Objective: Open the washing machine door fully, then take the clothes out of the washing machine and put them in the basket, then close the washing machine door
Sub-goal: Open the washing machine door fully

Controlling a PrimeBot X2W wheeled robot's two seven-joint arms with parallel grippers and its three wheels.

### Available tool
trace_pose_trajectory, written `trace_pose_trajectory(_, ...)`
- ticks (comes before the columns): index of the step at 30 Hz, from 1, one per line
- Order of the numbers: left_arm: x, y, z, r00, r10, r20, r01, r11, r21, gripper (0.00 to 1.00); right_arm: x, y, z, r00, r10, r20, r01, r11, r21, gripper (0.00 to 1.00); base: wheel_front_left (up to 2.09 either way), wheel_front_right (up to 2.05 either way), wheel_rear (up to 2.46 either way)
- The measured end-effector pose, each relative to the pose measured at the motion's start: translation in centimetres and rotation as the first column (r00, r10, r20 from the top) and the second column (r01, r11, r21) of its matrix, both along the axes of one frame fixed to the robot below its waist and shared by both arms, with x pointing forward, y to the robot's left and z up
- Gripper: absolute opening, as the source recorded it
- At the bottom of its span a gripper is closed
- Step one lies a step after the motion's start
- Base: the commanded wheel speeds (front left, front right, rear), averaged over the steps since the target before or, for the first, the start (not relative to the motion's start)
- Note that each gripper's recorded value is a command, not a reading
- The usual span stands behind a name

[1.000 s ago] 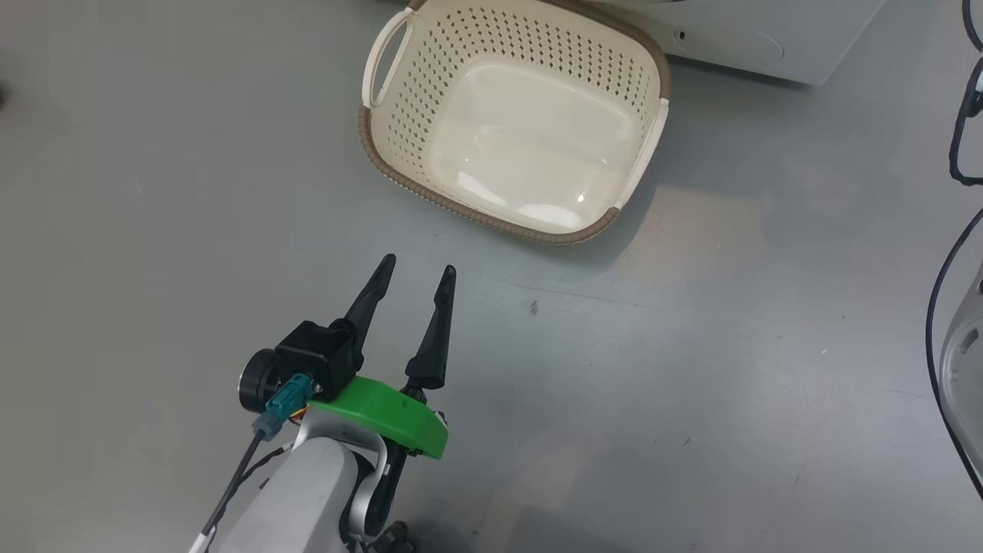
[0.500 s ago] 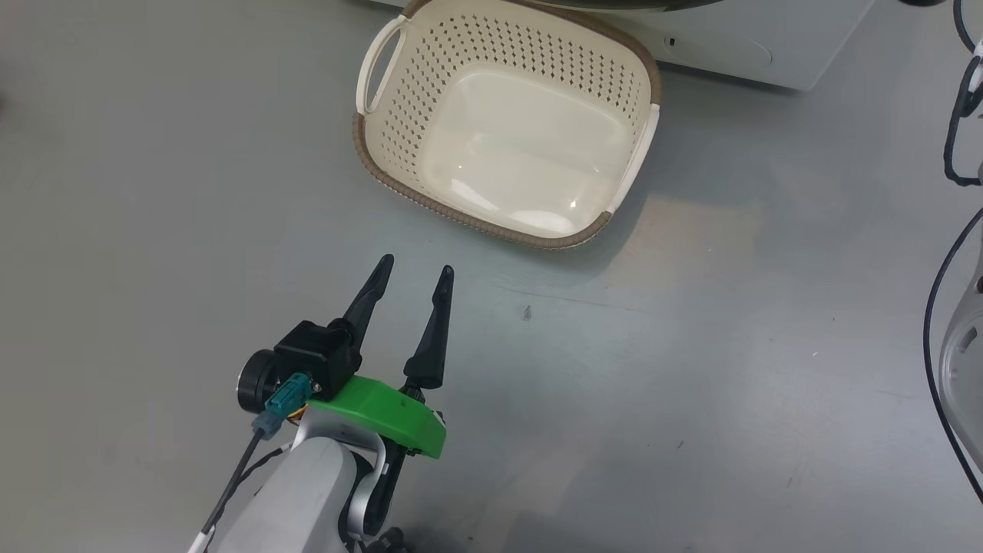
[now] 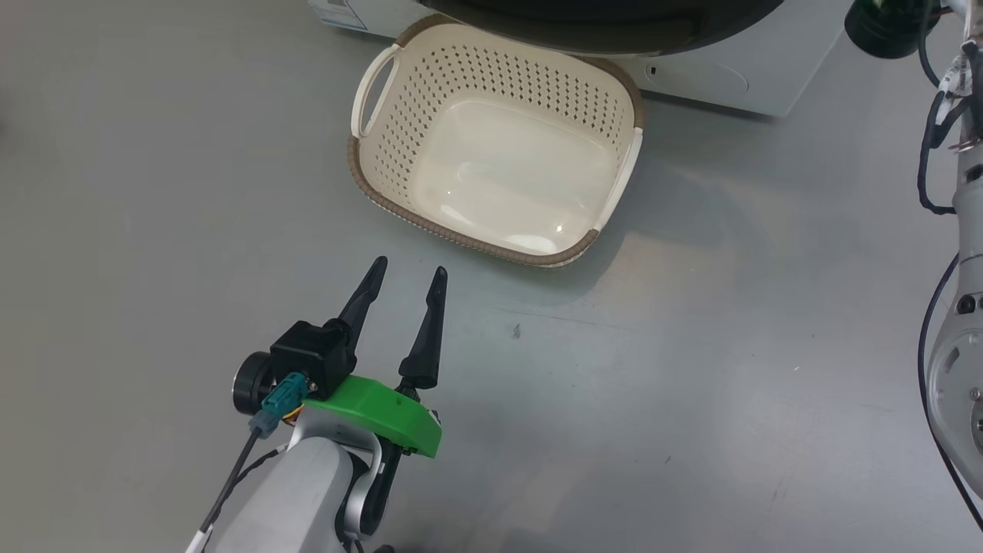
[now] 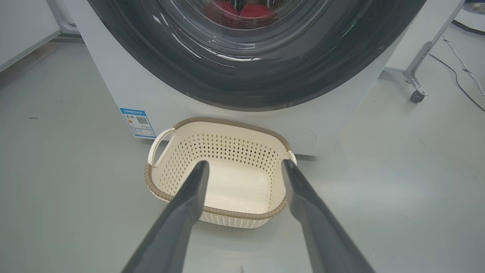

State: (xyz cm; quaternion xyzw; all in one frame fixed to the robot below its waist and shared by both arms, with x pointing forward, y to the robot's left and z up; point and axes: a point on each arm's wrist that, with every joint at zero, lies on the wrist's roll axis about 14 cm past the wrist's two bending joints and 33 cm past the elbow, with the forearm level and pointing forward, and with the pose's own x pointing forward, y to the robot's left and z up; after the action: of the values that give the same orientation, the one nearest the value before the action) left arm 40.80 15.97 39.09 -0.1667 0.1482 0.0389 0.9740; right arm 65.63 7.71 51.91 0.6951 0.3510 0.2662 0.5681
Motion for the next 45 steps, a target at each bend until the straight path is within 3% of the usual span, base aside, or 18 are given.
trace_pose_trajectory(23, -1.1, -0.2, 2.8, 0.998, -0.006, 0.068, 0.006, 1.0, 0.011, 1.0, -5.3, 0.1, -0.3, 0.996, 0.075, -0.056, -0.076, 0.997, -0.029, 0.0, 0.0, 0.0, 0.0)
trace_pose_trajectory(42, -1.5, -0.3, 2.9, 0.998, -0.007, 0.069, 0.007, 1.0, 0.01, 1.0, -5.8, 0.4, 0.1, 0.996, 0.073, -0.047, -0.075, 0.997, -0.033, 0.0, 0.0, 0.0, 0.0)
trace_pose_trajectory(45, -1.4, -0.3, 2.8, 0.998, -0.006, 0.07, 0.005, 1.0, 0.01, 1.0, -5.5, 0.2, 0.5, 0.999, 0.047, 0.013, -0.046, 0.997, -0.068, 0.0, 0.0, 0.0, 0.0)
